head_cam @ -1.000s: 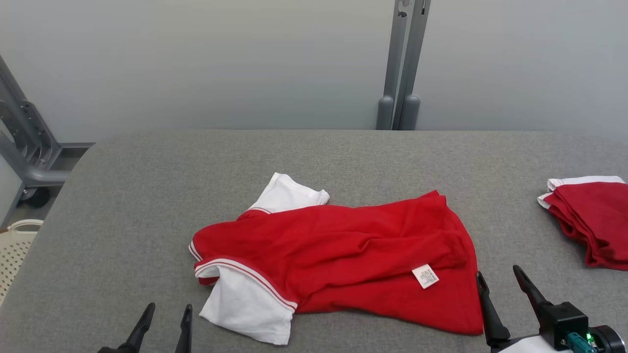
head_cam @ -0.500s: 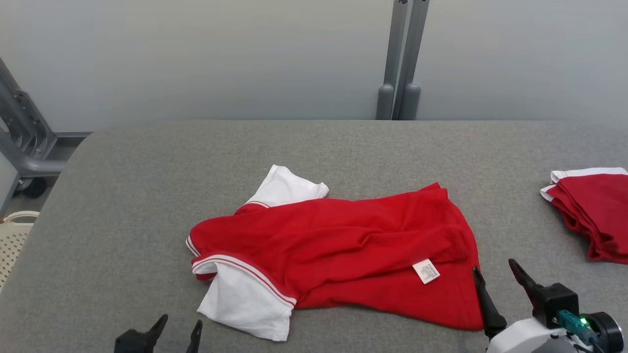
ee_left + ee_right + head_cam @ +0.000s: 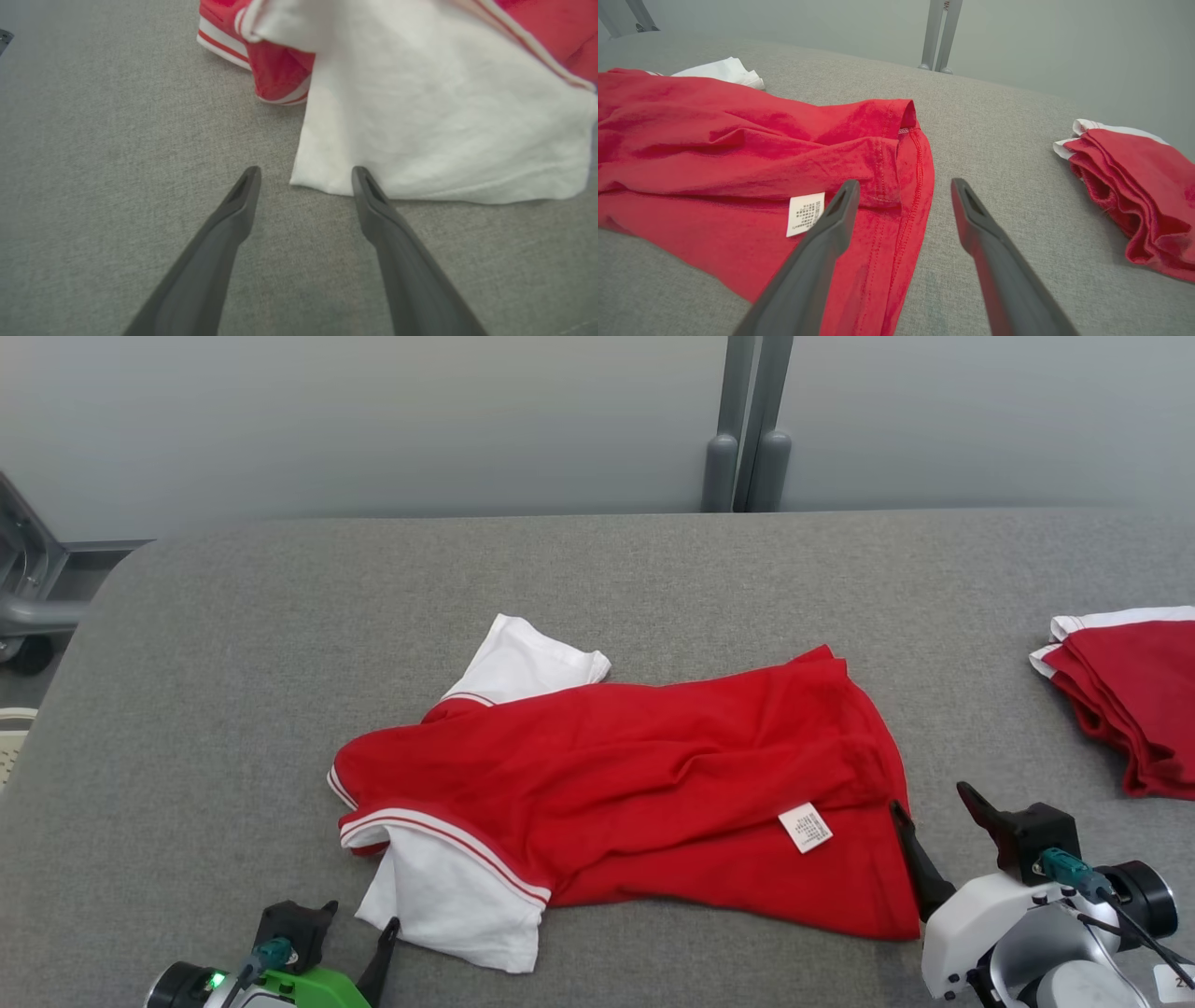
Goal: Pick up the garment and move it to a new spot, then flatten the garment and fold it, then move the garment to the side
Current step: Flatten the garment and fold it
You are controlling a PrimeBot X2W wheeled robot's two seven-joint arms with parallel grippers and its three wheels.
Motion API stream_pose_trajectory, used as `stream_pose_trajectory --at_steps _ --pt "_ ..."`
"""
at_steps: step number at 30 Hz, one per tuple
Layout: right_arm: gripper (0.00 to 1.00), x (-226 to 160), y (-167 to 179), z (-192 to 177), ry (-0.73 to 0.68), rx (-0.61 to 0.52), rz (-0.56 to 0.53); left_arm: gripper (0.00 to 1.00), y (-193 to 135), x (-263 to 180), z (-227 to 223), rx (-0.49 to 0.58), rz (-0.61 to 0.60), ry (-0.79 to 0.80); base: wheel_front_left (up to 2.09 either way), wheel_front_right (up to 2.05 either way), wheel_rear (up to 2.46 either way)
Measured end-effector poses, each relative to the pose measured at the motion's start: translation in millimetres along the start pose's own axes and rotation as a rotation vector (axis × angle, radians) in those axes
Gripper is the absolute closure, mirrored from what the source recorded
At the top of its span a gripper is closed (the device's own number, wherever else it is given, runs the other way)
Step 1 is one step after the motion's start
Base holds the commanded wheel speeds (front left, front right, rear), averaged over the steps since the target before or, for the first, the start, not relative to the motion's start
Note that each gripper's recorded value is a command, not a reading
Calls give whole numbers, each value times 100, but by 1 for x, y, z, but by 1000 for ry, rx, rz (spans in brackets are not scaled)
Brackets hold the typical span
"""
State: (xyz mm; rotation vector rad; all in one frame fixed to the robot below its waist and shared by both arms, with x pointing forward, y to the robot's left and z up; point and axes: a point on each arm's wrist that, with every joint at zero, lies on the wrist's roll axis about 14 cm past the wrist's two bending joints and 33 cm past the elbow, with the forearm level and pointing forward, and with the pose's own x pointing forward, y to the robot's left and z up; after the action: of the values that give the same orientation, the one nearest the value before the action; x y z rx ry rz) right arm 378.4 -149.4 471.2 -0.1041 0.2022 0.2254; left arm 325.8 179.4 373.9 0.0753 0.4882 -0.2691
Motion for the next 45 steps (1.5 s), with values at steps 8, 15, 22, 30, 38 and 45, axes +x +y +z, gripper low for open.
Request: stream_pose_trajectory --at_steps 8,15,22,30,38,45 --pt "0 7 0 -9 31 -2 15 2 2 12 -7 -10 -15 45 0 0 0" --pt "0 9 3 -16 65 -2 27 100 -4 15 -12 -23 -39 60 0 0 0" --pt "0 19 -7 -29 136 33 12 100 -7 18 -15 -37 -53 63 0 0 0" --pt "0 37 0 -33 172 74 38 100 -6 19 -18 -43 -53 73 0 0 0" --pt "53 50 9 -41 203 105 73 100 -2 23 -15 -49 -49 64 0 0 0" --pt "100 54 13 -48 217 107 88 100 -4 24 -9 -89 -41 38 0 0 0"
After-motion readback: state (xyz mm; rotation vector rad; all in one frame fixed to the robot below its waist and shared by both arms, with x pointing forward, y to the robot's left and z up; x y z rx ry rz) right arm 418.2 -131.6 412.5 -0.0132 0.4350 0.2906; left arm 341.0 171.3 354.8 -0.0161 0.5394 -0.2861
